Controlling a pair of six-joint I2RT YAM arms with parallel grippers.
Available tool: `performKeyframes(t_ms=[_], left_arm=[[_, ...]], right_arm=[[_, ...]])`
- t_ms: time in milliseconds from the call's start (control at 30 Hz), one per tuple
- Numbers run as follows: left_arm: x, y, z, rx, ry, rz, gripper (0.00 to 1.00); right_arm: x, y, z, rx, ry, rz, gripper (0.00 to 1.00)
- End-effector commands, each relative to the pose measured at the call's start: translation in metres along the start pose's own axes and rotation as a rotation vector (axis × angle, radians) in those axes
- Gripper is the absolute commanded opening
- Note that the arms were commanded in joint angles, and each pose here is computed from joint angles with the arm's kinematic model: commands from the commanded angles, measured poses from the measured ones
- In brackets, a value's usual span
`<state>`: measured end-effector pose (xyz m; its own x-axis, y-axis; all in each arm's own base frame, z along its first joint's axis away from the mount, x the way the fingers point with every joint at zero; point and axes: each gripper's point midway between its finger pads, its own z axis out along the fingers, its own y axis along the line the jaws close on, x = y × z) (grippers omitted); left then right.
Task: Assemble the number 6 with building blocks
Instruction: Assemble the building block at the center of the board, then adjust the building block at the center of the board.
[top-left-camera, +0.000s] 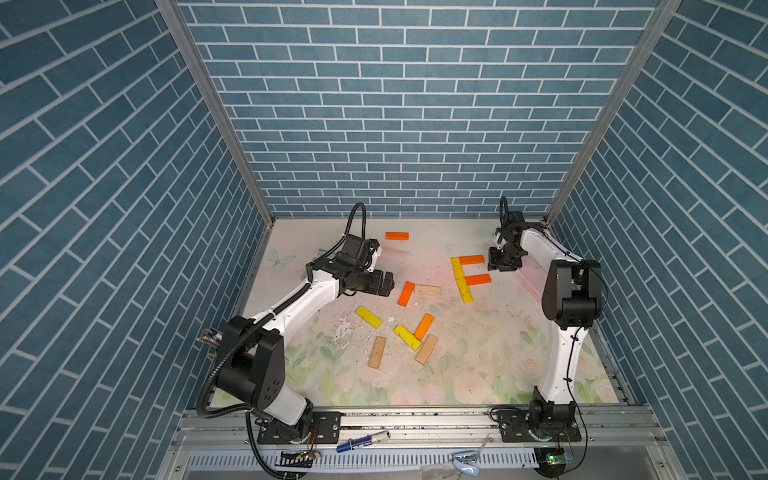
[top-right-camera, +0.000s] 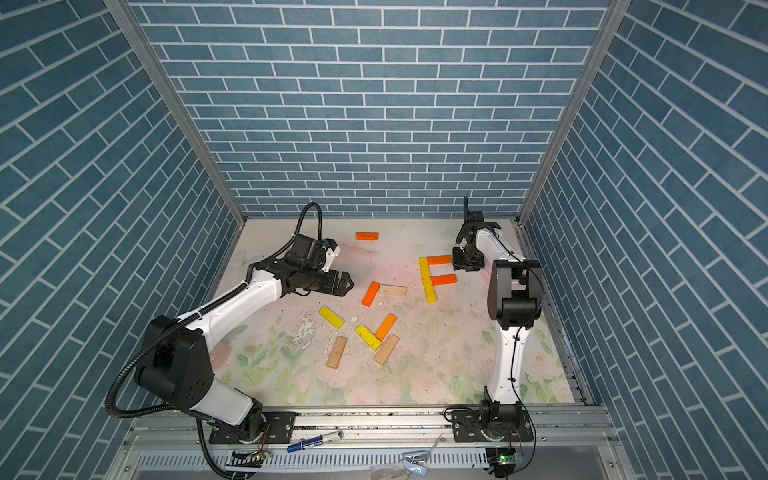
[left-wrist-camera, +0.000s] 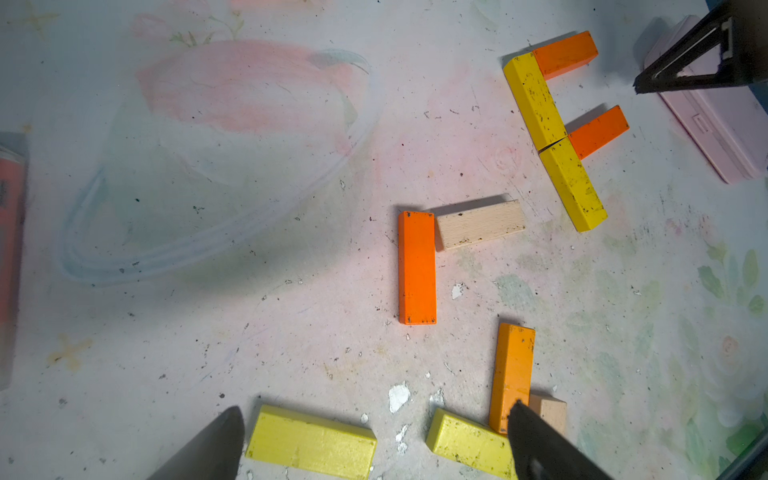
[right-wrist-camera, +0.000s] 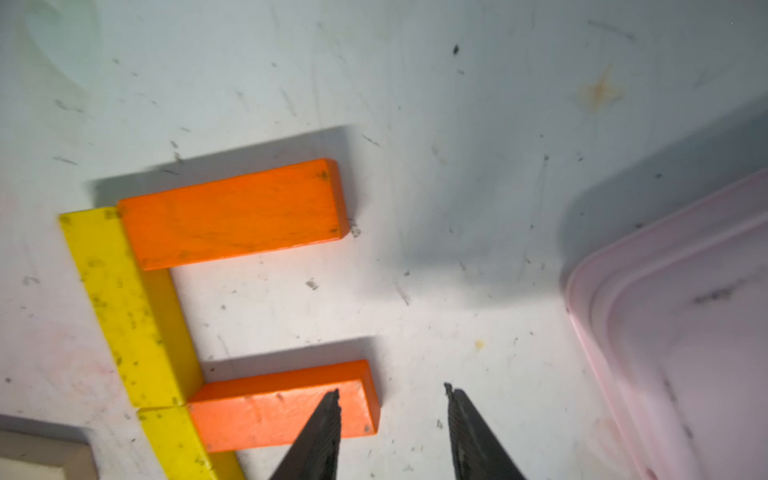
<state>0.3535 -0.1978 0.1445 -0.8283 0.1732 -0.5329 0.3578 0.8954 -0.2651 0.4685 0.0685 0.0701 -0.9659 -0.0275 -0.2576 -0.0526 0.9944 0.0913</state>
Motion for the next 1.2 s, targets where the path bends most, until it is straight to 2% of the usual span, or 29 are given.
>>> performKeyframes(t_ms=[0,133,267,367,533,833,1033,1167], left_arm=[[-0.011,0.002,-0.006,-0.014,-0.018,-0.003,0.99],[-0.012,0.003,-0.009,-0.024,-0.029,-0.006,0.99],[-0.014,0.003,-0.015,-0.027,-0.041,-0.008,0.99],[-0.017,0.001,-0.020,-0.021,-0.060,-0.008,0.99],[-0.018,-0.002,-0.023,-0.008,-0.073,-0.010,0.99],[-0.017,-0.001,-0.022,-0.013,-0.071,-0.007,0.99],[-0.017,0.000,-0.020,-0.015,-0.063,-0.005,0.99],[-0.016,0.000,-0.019,-0.017,-0.060,-0.006,0.99]], right_arm=[[0.001,0.006,-0.046,0.089,-0.076,0.032,0.45],[0.012,0.021,-0.074,0.153,-0.155,0.052,0.46],[0.037,0.050,-0.080,0.068,-0.159,0.065,0.46],[0.064,0.070,-0.068,-0.001,-0.119,0.062,0.46],[0.095,0.091,-0.041,-0.017,-0.033,-0.004,0.46],[0.101,0.097,0.001,0.002,0.053,-0.064,0.48],[0.100,0.096,0.014,0.016,0.081,-0.100,0.54],[0.101,0.097,0.020,0.015,0.093,-0.103,0.54]])
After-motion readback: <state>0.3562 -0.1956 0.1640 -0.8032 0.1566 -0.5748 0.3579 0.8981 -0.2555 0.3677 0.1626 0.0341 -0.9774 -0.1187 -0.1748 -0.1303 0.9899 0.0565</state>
